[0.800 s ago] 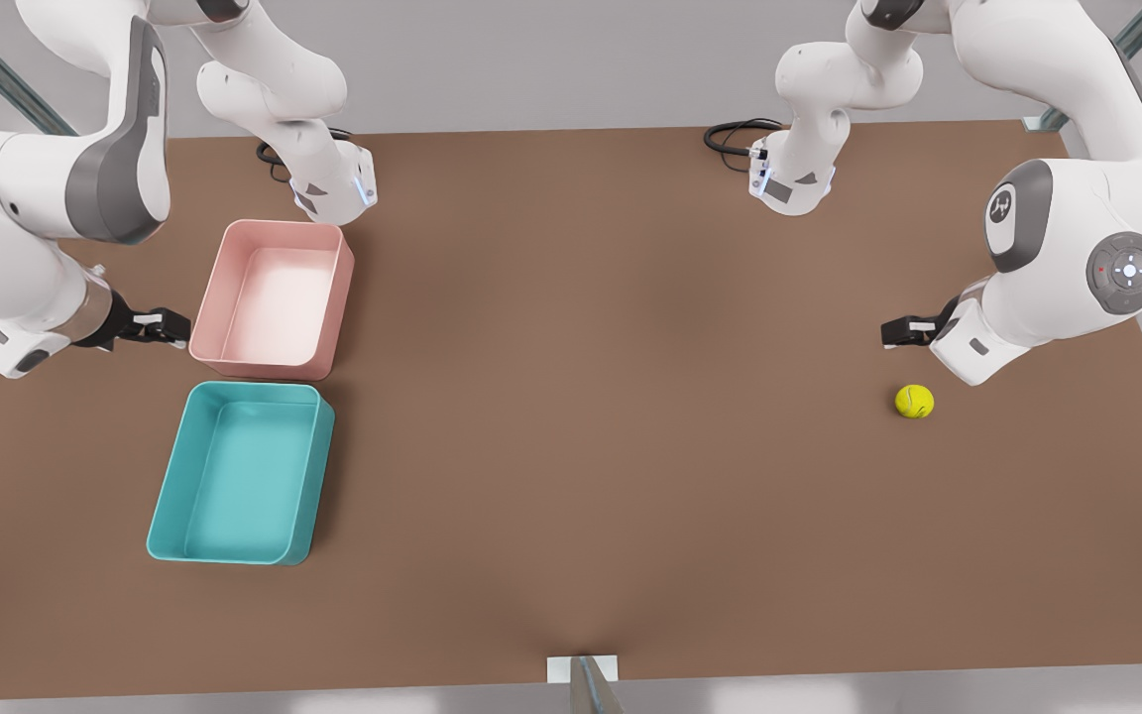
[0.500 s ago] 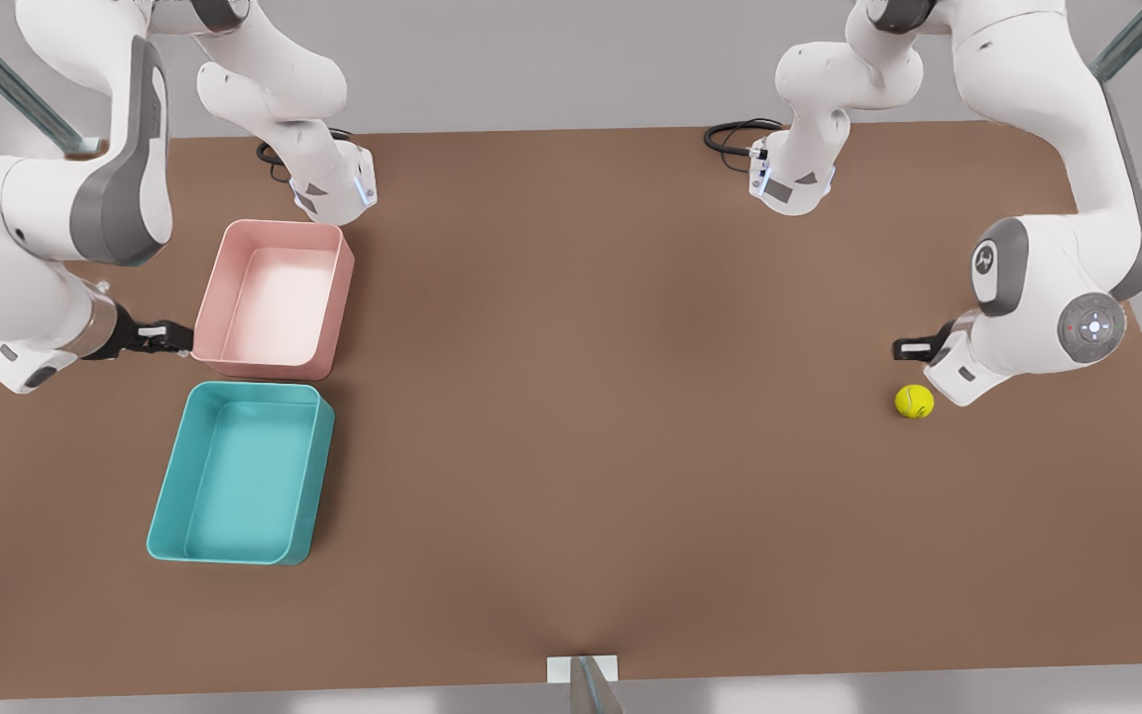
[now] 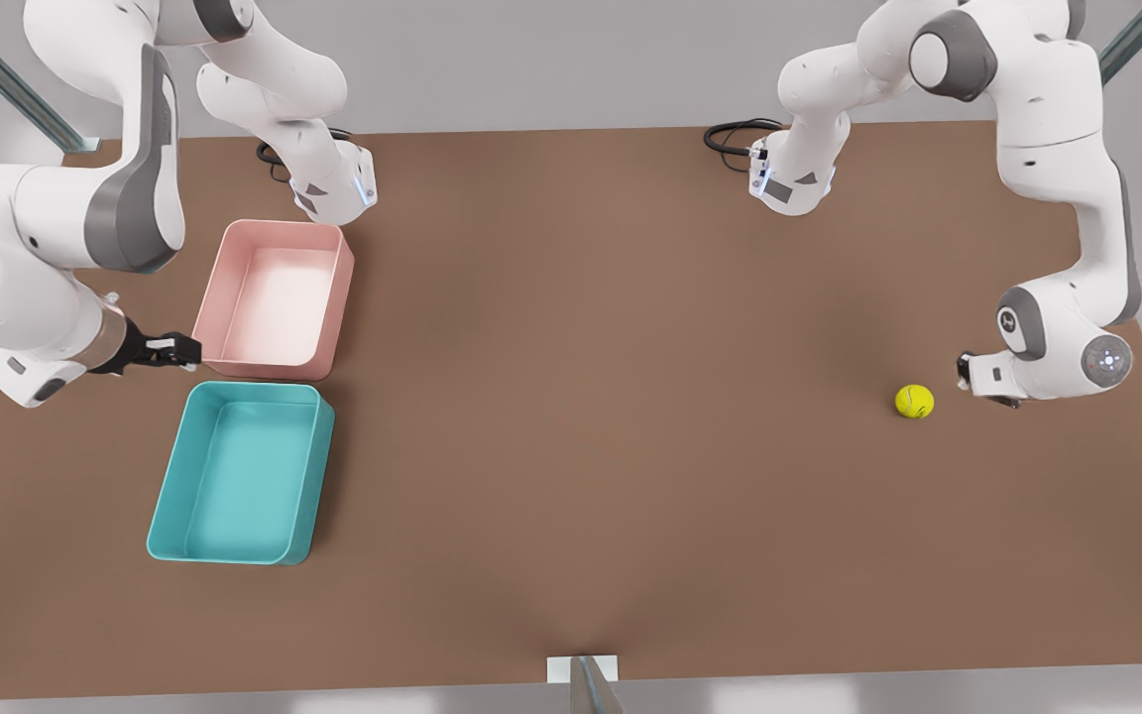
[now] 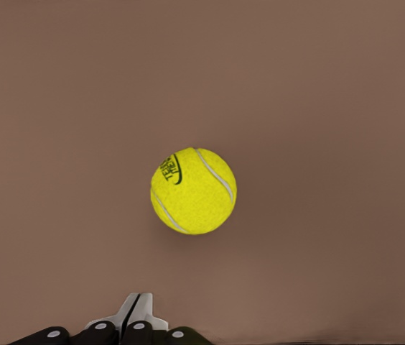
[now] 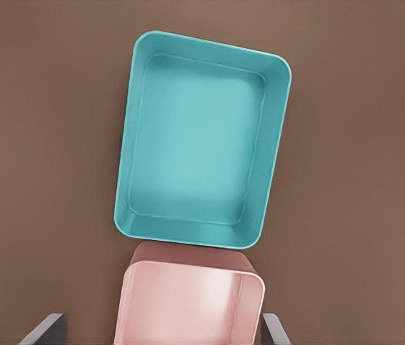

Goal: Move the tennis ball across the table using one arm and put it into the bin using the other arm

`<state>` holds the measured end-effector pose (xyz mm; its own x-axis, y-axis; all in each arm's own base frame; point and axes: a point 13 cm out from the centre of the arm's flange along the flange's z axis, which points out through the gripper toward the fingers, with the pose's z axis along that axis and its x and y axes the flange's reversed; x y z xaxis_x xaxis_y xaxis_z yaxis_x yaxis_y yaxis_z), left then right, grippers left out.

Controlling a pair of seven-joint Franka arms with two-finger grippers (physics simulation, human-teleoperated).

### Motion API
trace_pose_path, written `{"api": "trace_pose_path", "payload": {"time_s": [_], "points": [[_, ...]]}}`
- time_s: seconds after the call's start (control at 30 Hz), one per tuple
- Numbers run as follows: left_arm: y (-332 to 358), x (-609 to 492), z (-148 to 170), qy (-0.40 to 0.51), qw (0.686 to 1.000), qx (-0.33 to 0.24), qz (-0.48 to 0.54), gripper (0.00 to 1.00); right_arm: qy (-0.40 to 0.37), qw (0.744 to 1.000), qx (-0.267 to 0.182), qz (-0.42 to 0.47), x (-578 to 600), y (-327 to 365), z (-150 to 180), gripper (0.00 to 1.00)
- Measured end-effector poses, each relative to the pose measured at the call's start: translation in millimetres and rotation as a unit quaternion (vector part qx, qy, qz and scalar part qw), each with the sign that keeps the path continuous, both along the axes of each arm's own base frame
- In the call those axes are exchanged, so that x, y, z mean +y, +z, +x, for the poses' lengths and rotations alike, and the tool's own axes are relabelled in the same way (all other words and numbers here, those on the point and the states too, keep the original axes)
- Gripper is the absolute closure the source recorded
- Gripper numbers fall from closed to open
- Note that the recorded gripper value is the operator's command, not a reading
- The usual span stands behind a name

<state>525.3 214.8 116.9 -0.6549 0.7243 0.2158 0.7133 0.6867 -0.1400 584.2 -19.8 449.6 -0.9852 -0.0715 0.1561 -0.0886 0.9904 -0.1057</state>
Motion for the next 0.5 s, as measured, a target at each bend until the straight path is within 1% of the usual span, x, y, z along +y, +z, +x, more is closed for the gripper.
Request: {"api": "trace_pose_path", "payload": {"time_s": [0.1, 0.27, 0.37, 0.5], "points": [[-14.8, 3.3, 1.5, -0.097, 0.995, -0.006, -0.013, 0.79, 0.001, 1.000, 0.000, 0.000, -0.5, 0.0, 0.2, 0.00], [-35.6, 8.9, -6.7, -0.228, 0.973, -0.004, -0.027, 0.79, 0.002, 1.000, -0.001, 0.000, -1.1, 0.1, 0.4, 0.00], [-41.2, 8.1, -8.7, -0.281, 0.959, -0.002, -0.036, 0.79, 0.002, 1.000, -0.001, 0.001, -1.3, 0.0, 0.4, 0.00], [-39.9, 10.9, -6.0, -0.326, 0.945, -0.004, -0.037, 0.79, 0.004, 1.000, 0.000, 0.002, 0.0, -0.3, 0.6, 0.00]]}}
